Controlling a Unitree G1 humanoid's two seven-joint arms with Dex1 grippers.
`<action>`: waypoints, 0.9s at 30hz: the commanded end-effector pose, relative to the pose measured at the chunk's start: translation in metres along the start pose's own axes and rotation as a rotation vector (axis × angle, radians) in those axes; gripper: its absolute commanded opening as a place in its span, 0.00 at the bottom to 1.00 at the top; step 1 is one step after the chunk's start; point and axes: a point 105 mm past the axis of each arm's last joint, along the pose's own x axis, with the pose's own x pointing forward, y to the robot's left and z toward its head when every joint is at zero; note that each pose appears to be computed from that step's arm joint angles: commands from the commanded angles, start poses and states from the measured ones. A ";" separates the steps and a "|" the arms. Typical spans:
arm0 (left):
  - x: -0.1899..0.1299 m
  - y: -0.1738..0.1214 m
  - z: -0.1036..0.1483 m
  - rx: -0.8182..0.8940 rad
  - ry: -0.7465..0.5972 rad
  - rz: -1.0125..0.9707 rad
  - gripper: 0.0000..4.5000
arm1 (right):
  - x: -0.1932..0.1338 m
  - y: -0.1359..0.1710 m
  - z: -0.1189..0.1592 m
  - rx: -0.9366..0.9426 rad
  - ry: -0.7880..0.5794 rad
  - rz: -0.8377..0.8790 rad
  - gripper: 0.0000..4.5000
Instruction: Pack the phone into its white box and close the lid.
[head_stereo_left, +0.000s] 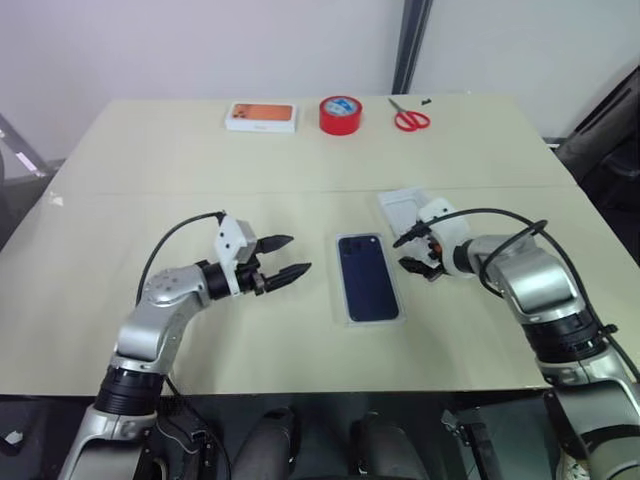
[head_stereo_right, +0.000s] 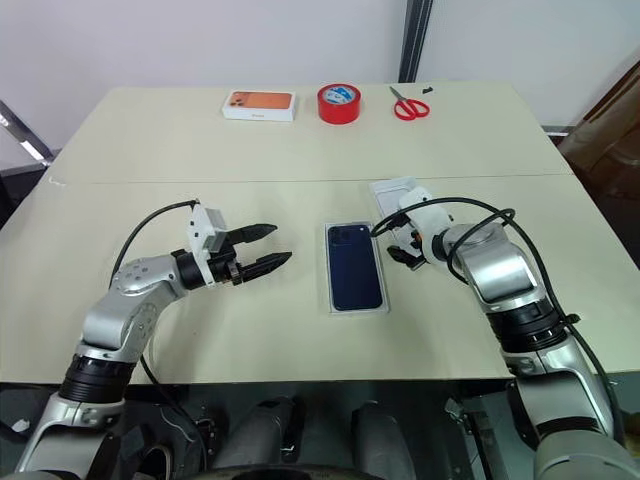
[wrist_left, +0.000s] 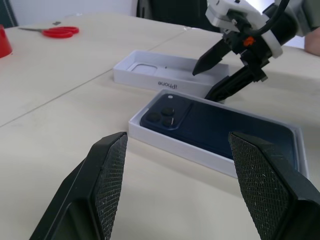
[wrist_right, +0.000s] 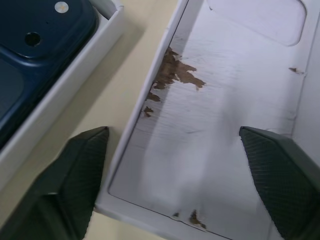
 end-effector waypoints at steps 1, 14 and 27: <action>0.001 -0.002 0.013 0.055 -0.035 0.000 0.76 | -0.003 -0.003 0.007 -0.015 -0.023 -0.045 0.56; 0.001 0.007 0.013 0.051 -0.025 0.033 0.76 | -0.002 0.002 0.037 0.128 -0.172 -0.022 0.01; -0.018 0.041 0.030 0.017 -0.086 0.209 0.76 | -0.036 0.083 0.107 0.622 -0.486 0.642 0.01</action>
